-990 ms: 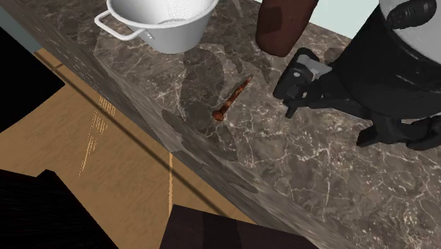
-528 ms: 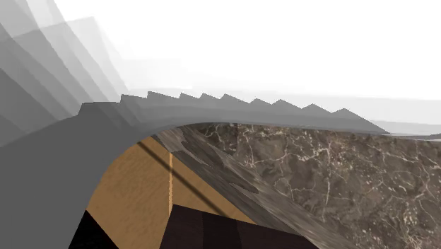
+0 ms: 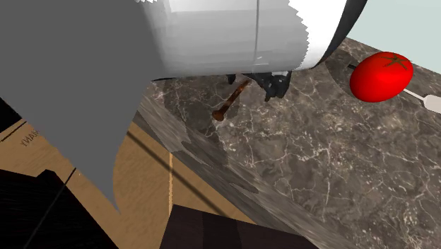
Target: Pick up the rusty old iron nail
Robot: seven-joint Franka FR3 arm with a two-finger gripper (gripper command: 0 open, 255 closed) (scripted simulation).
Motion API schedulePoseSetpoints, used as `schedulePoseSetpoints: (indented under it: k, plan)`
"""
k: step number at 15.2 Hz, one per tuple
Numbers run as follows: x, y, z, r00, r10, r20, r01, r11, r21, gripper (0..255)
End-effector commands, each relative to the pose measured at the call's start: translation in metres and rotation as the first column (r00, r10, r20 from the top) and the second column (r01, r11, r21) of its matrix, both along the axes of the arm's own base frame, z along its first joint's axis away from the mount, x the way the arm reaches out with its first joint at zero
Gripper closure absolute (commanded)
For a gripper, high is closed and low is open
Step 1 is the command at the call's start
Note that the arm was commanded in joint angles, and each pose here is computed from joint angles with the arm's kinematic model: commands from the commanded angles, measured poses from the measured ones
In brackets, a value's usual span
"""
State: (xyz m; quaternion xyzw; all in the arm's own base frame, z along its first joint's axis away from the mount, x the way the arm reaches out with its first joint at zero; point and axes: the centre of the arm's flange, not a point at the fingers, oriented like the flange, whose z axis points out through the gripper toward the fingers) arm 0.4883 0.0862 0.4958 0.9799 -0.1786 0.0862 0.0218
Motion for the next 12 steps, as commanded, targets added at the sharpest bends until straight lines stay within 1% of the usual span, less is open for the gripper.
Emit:
schedulePoseSetpoints:
  k: [1, 4, 12]
  plan:
    - [0.015, 0.015, -0.013, 1.000, -0.014, 0.000, 0.014, 1.000, 0.003, 0]
    - [0.040, 0.032, -0.033, 1.000, -0.031, 0.001, 0.031, 0.999, 0.006, 0]
    - [0.040, 0.032, -0.073, 1.000, -0.031, 0.001, 0.031, 0.999, 0.006, 0]
